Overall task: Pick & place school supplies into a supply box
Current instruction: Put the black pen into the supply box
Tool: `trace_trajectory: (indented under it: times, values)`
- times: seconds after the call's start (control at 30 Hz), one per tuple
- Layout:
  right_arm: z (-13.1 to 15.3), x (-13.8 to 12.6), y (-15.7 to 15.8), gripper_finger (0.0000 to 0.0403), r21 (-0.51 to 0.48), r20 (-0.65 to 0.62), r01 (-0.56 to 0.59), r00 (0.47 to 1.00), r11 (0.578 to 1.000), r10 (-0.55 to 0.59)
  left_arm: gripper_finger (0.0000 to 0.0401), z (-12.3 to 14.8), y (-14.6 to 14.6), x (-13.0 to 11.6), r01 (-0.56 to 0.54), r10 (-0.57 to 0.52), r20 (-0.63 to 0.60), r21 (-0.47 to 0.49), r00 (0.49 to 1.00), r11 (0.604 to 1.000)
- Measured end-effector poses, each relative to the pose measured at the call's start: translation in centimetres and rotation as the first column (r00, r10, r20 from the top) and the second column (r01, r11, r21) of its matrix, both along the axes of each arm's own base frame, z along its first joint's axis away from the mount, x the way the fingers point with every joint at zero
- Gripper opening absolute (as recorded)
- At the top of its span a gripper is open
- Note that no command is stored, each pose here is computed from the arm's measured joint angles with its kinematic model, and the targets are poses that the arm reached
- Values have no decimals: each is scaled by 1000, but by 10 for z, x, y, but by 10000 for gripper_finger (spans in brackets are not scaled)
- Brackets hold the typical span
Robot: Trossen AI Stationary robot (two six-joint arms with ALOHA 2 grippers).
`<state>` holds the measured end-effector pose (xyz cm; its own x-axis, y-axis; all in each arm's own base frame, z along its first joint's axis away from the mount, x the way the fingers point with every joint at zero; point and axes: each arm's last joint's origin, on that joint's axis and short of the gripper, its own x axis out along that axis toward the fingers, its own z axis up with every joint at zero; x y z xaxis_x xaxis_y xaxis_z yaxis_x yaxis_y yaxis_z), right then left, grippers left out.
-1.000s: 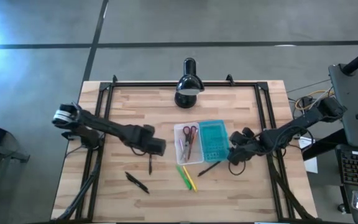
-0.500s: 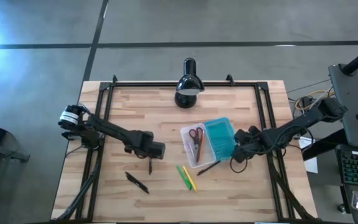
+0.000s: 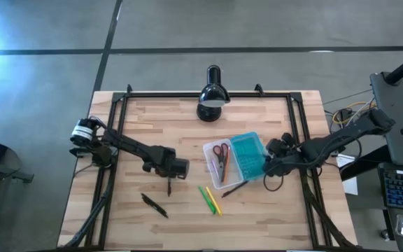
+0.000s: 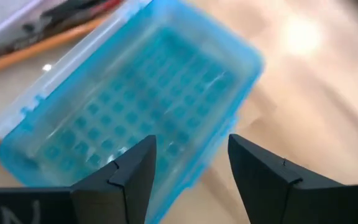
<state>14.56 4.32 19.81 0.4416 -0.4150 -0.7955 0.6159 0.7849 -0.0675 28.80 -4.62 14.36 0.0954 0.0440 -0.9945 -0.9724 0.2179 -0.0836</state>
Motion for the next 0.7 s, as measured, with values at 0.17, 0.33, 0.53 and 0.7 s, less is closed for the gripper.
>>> trace_trajectory:
  times: [0.17,0.33,0.53,0.7]
  values:
    - [13,-12,-7,192,-63,33,27,999,998,-25,14,-5,5,0,0,0,-3,-2,1000,1000]
    - [23,-21,-13,192,-69,144,108,985,992,-97,9,1,11,6,-22,24,58,-36,998,999]
    - [32,-30,-18,192,-84,261,172,954,981,-145,8,43,25,16,-94,107,293,-58,950,994]
    - [36,-32,-22,191,-114,291,195,944,974,-155,8,85,42,25,-247,258,595,-103,761,964]
